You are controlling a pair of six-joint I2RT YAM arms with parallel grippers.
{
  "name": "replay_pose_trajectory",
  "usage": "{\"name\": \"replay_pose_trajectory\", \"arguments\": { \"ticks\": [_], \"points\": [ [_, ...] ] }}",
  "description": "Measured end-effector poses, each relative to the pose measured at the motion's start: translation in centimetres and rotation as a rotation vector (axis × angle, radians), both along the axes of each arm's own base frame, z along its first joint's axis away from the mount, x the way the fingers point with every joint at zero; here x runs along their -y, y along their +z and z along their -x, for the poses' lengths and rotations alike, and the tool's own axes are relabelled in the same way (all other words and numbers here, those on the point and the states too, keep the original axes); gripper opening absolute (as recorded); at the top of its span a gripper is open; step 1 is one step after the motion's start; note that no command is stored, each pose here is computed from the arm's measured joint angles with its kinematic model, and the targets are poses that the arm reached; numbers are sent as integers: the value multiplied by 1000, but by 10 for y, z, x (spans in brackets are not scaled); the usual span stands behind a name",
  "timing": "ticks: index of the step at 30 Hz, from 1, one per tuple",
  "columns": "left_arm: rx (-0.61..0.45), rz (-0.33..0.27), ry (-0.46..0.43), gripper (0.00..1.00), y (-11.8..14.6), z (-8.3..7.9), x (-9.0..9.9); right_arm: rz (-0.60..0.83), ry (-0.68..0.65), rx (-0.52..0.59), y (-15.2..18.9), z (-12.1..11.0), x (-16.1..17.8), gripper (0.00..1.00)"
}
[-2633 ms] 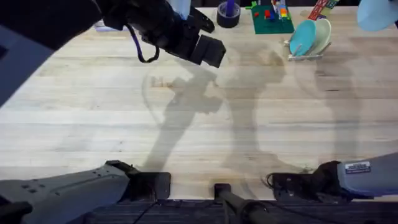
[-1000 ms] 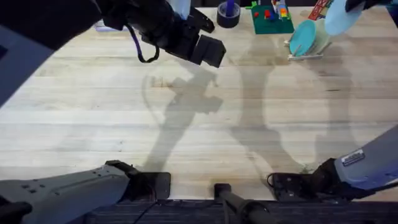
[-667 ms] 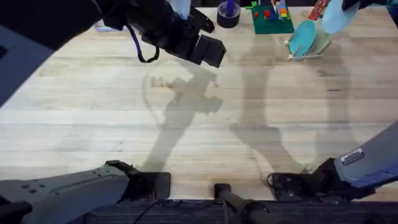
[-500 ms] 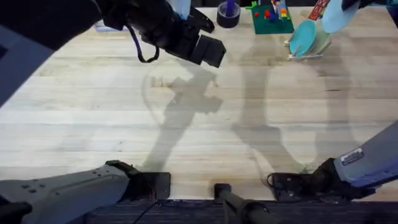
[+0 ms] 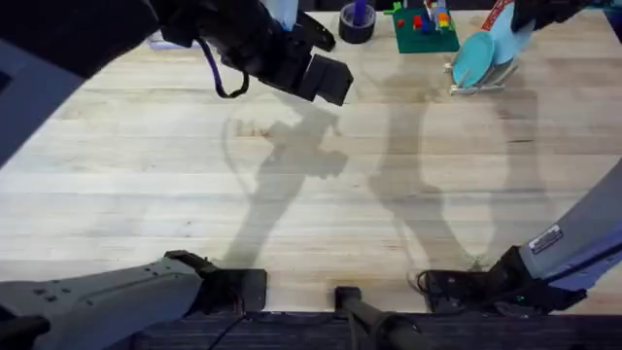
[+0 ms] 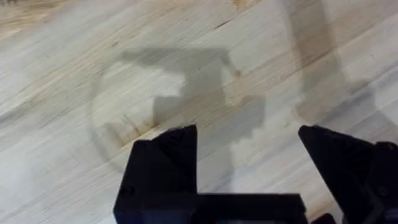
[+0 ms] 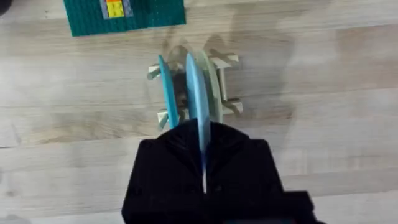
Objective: Pick up the plates from the table one by one and place each into a slot on the dish rack.
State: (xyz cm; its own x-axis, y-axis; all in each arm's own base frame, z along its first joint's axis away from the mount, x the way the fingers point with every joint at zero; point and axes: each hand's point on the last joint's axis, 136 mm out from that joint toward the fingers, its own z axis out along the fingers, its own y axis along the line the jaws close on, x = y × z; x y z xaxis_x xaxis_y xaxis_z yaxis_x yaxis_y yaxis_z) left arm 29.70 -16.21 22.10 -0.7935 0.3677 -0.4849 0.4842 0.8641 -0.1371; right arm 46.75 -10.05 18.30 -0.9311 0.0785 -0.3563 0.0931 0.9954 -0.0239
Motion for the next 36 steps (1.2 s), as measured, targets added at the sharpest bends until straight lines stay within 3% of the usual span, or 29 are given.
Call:
{"name": "replay_pose_trajectory", "arguments": {
  "ticks": [36],
  "points": [
    [1,-2,1,995,0,0,0,20,19,-70,-35,-9,-7,29]
  ]
}}
